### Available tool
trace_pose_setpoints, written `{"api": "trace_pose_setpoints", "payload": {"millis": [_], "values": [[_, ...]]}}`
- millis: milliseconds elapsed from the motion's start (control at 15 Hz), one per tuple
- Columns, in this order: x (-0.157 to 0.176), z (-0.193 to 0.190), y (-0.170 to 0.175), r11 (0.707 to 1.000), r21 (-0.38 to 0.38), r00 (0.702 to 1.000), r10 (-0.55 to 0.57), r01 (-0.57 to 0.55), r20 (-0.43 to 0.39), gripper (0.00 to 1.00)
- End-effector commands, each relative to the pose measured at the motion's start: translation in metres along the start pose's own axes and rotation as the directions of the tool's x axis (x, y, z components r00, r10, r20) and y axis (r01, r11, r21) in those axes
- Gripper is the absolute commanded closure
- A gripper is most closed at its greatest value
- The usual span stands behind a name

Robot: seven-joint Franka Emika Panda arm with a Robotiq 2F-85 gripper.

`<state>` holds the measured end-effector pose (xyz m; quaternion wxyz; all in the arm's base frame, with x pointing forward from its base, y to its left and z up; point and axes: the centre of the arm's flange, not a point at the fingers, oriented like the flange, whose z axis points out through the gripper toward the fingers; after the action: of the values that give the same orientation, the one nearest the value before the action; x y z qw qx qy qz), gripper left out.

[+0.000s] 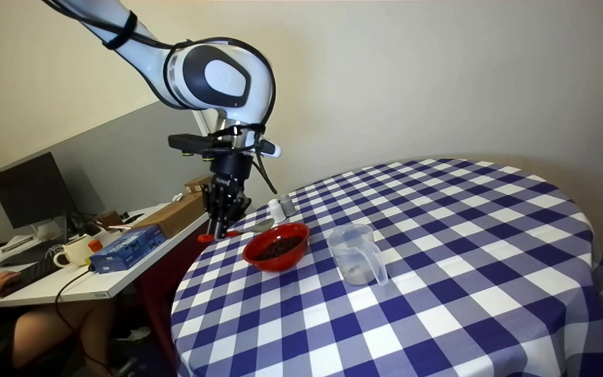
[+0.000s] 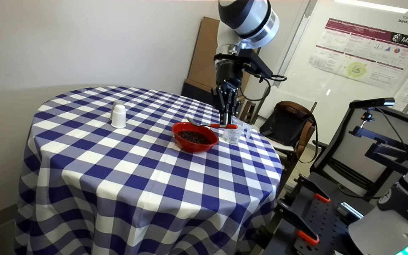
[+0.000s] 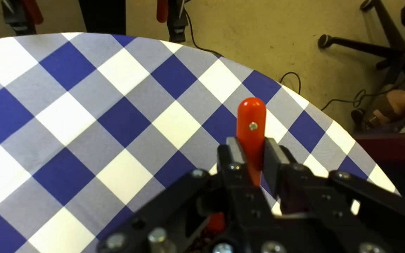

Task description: Use the spoon on the table to scoop some of the contents in the red bowl into the clear jug then put the spoon in the red bowl

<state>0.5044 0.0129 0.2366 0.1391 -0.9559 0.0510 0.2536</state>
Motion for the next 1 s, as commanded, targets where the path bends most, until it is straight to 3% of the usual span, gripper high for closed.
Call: {"api": "trace_pose_setpoints", "payload": {"millis": [0, 400, 933], "values": [[0.028, -0.009, 0.006, 1.000, -0.013, 0.997, 0.022, -0.021, 0.074, 0.89], [0.065, 0.000, 0.023, 0.997, 0.011, 0.982, 0.069, -0.072, 0.177, 0.89], [0.067, 0.007, 0.013, 0.998, 0.050, 0.955, 0.018, -0.034, 0.295, 0.89]]}}
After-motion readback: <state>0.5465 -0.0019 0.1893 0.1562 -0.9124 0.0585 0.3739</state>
